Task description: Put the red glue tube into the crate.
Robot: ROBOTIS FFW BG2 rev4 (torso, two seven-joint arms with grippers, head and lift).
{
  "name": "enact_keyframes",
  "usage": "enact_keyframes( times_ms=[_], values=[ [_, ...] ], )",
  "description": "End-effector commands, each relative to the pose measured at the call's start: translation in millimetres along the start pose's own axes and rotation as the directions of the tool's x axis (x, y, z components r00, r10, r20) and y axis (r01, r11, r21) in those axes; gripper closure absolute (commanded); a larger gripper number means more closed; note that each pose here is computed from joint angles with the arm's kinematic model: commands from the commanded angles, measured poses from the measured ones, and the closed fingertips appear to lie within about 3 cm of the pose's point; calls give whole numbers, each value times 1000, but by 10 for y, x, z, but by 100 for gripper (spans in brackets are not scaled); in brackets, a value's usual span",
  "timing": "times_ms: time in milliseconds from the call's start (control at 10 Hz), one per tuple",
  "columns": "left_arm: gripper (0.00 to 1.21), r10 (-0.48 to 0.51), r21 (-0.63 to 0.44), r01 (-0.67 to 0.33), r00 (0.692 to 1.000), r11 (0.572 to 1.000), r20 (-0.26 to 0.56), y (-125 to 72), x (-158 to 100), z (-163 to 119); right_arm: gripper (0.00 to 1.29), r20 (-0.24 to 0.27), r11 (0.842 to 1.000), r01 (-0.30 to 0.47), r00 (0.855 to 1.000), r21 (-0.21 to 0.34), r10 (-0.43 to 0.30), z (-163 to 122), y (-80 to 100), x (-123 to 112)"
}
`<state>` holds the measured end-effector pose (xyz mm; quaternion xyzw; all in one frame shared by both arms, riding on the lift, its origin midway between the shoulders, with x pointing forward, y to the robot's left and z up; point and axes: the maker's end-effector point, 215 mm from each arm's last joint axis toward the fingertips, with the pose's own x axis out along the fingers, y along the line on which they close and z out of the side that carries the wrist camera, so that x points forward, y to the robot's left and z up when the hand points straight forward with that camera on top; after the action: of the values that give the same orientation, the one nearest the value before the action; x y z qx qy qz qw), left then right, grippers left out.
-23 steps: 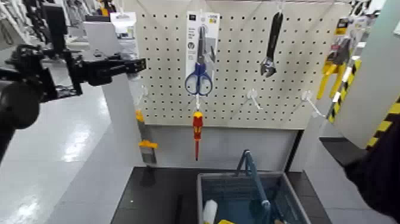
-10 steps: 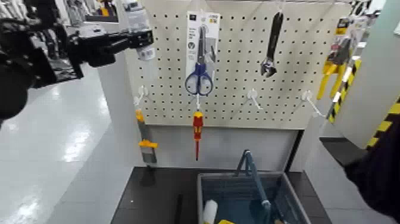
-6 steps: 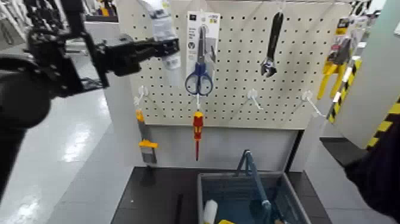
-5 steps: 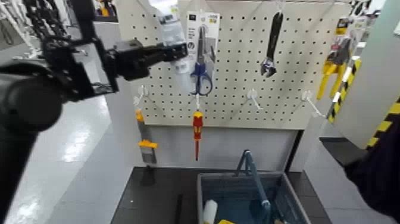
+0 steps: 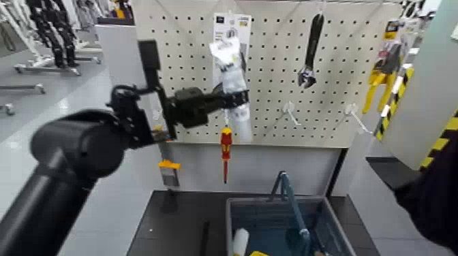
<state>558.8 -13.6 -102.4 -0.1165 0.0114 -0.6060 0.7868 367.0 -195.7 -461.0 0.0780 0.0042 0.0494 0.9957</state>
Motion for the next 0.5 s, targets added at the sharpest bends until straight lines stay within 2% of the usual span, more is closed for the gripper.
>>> enact_keyframes(
  times_ms=[100, 300, 500],
  values=[
    [118, -47, -87, 44, 999, 995, -28, -98, 252, -474, 2, 9, 1000, 1, 1000, 8, -1, 16, 13, 14],
    [118, -82, -136, 75, 996, 988, -47, -204, 417, -755, 2, 12, 1000, -6, 1000, 11, 6, 24, 23, 29],
    [118, -93, -200, 76, 993, 977, -77, -229, 454, -1133, 2, 14, 1000, -6, 1000, 12, 6, 25, 22, 31]
  ],
)
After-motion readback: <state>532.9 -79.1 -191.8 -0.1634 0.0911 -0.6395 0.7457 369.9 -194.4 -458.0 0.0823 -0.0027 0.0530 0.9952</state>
